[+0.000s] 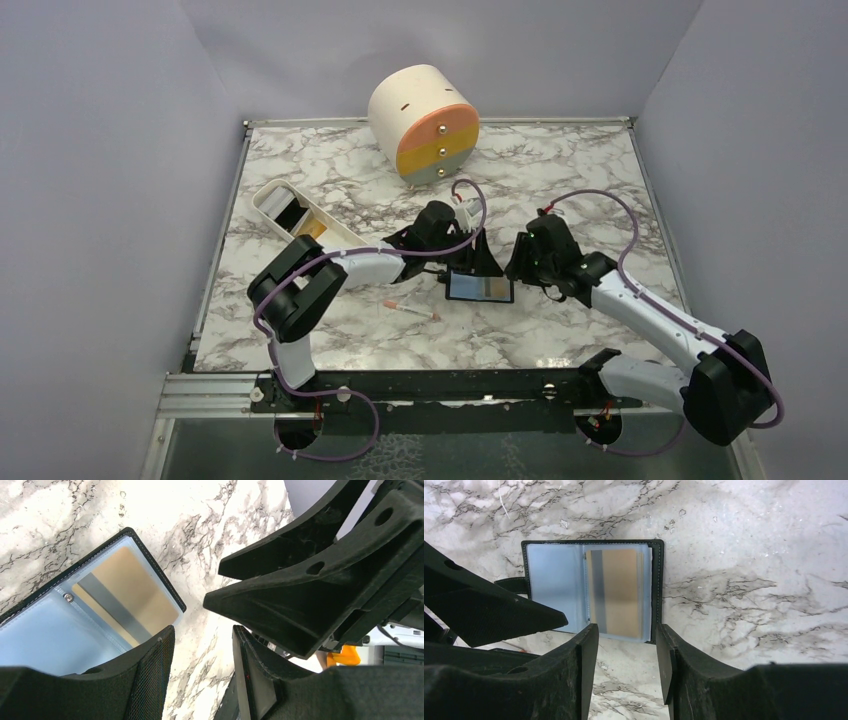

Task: Put the credit cards into the card holder
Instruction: Turn over the card slot in the card holder.

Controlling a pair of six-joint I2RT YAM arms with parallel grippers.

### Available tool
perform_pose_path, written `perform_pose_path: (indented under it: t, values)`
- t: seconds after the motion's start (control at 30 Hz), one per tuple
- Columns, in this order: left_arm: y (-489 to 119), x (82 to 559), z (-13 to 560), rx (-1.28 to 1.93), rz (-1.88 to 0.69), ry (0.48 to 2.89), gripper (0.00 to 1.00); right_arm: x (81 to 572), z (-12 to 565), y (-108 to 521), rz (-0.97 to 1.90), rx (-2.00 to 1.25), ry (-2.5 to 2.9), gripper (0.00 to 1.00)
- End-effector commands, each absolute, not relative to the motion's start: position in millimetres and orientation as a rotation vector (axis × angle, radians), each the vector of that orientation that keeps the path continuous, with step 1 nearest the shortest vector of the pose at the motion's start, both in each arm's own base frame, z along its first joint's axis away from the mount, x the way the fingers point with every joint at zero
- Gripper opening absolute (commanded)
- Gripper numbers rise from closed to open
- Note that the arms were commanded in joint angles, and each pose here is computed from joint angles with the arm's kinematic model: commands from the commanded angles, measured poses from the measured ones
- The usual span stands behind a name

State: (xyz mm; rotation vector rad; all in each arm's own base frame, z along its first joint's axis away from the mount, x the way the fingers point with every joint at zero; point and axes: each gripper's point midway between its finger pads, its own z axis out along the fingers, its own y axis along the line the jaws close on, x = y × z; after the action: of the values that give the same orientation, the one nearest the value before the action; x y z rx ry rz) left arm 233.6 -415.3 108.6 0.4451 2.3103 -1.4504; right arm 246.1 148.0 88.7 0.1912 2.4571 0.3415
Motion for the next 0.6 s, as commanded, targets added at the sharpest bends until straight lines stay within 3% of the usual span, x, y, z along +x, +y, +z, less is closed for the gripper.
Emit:
perform_pose_path:
  t: [0.0,0.3,0.57]
  values:
    - [-414,236,120,0.496,-1.398,2.266,0.48,253,112,142,0.319,0.237,2.396,0.47]
    - [-373,271,128,0.581,-1.007,2.286,0.51,253,131,166,0.495,0.088,2.332,0.47]
    - [-292,325,162,0.571,-0.660,2.254,0.54,256,135,175,0.541,0.039,2.309,0.47]
